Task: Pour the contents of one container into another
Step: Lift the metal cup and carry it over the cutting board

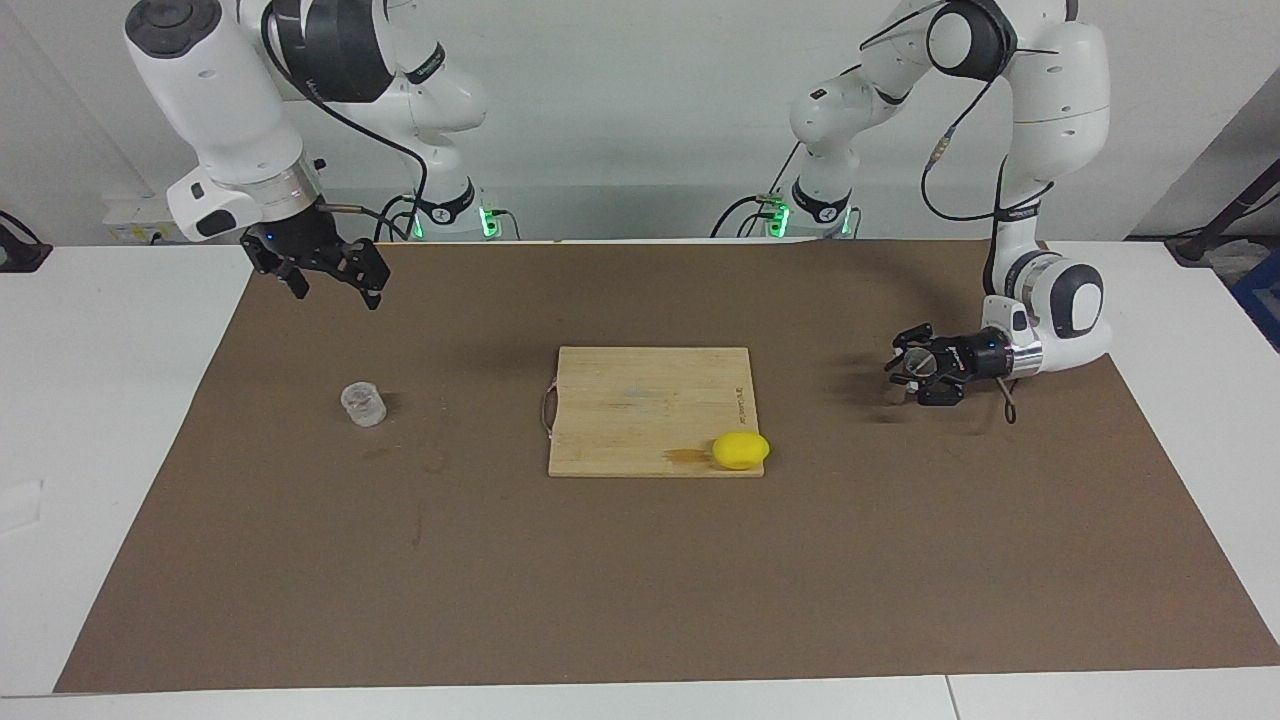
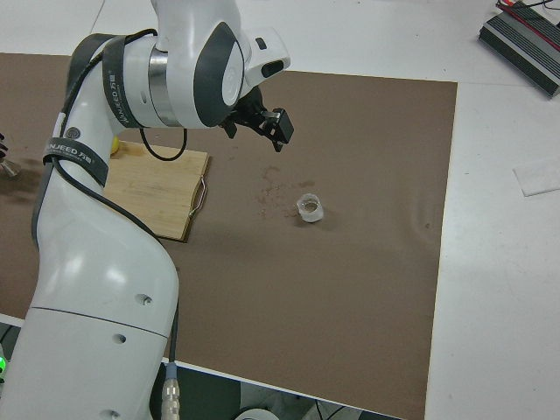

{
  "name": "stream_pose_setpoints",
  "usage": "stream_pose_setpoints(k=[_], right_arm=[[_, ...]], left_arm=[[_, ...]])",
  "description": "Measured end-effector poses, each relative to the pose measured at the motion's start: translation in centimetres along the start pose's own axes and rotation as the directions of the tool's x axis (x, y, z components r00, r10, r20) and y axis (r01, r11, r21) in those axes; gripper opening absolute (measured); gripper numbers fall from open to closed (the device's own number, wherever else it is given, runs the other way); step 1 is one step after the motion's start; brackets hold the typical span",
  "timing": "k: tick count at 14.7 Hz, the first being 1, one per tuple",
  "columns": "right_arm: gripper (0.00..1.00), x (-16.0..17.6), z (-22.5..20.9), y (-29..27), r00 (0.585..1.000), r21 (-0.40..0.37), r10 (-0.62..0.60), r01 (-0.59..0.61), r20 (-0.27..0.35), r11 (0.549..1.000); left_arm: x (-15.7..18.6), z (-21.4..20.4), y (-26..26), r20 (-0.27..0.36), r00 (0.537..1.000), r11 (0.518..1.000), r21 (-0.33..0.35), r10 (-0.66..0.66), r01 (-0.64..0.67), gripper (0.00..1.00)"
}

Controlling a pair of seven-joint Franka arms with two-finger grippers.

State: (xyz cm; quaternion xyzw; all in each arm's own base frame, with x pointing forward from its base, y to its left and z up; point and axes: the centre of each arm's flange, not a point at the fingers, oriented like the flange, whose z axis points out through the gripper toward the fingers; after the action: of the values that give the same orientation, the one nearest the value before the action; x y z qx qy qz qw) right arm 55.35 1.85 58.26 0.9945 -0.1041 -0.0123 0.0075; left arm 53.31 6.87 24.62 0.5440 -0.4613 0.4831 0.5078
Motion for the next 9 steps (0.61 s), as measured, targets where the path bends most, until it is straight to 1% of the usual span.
stream_pose_setpoints(k=[2,7,9], right_arm=[[1.00,0.0,0.0,0.0,1.000,0.000,0.000,0.000,0.000,1.000],[1.00,0.0,0.0,0.0,1.000,0.000,0.000,0.000,0.000,1.000],[1.00,0.0,0.0,0.0,1.000,0.000,0.000,0.000,0.000,1.000]], left_arm=[[1.1,2.3,-0.5,-0.022,1.000,0.999,-0.030,0.021,-0.021,0.22],[4.6,10.2,-1.2,-0.081,0.994,0.991,-0.103,0.072,-0.080,0.21],[5.9,12.3,-1.0,-0.096,0.991,0.987,-0.123,0.091,-0.102,0.21]])
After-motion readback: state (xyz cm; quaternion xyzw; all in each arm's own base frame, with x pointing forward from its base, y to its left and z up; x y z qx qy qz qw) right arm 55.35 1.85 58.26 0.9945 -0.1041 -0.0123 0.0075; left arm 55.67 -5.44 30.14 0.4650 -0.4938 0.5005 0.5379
